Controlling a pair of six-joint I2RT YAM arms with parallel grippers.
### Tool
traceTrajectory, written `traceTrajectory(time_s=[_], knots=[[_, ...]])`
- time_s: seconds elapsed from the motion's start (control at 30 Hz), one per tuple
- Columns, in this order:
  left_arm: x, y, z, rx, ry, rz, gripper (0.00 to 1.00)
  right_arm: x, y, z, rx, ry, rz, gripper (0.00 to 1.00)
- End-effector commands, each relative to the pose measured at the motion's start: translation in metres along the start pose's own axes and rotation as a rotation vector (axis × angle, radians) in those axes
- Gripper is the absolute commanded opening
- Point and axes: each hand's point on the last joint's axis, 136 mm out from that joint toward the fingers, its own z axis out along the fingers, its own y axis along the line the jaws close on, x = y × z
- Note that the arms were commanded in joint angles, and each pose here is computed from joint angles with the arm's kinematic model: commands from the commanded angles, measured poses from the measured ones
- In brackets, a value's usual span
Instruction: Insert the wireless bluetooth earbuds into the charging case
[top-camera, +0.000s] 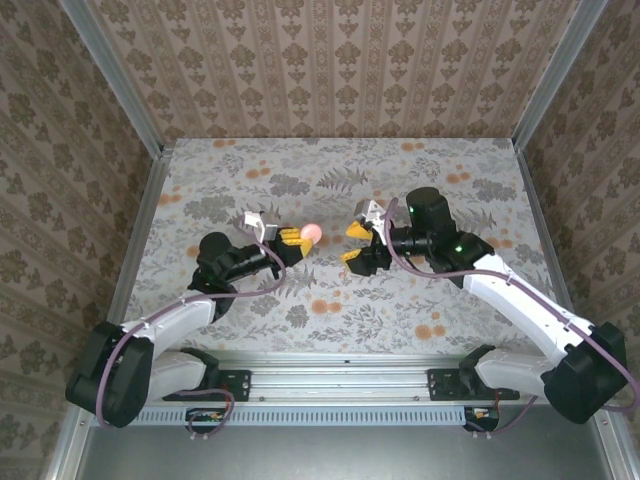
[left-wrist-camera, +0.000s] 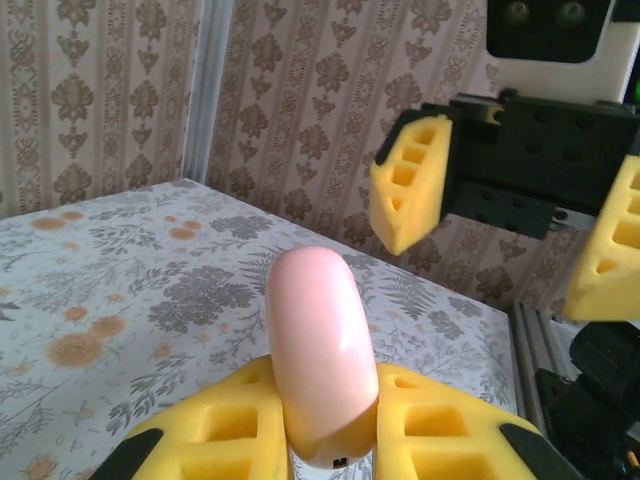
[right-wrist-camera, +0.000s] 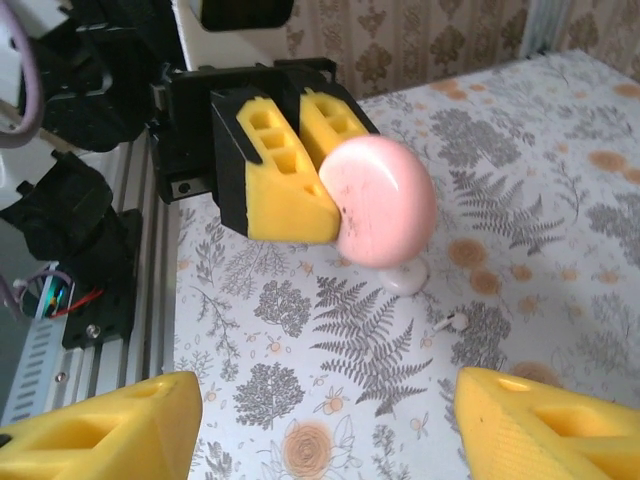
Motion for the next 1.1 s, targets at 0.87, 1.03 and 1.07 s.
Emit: traceTrajectory(time_s=[0.87,1.03,1.07], knots=[[-0.018,-0.031,0.016,0.166,0.001,0.086,0.18,-0.008,0.015,0.031,-0.401,0.079,-0.165,0.52],[-0.017,-0.033,0.016,0.166,0.003,0.087,0.18,-0.013,0.015,0.03,-0.406,0.071,-0.182,0.36],[-0.017,-0.033,0.017,0.166,0.004,0.086,0.18,-0.013,0.015,0.03,-0.407,0.07,-0.186,0.32]])
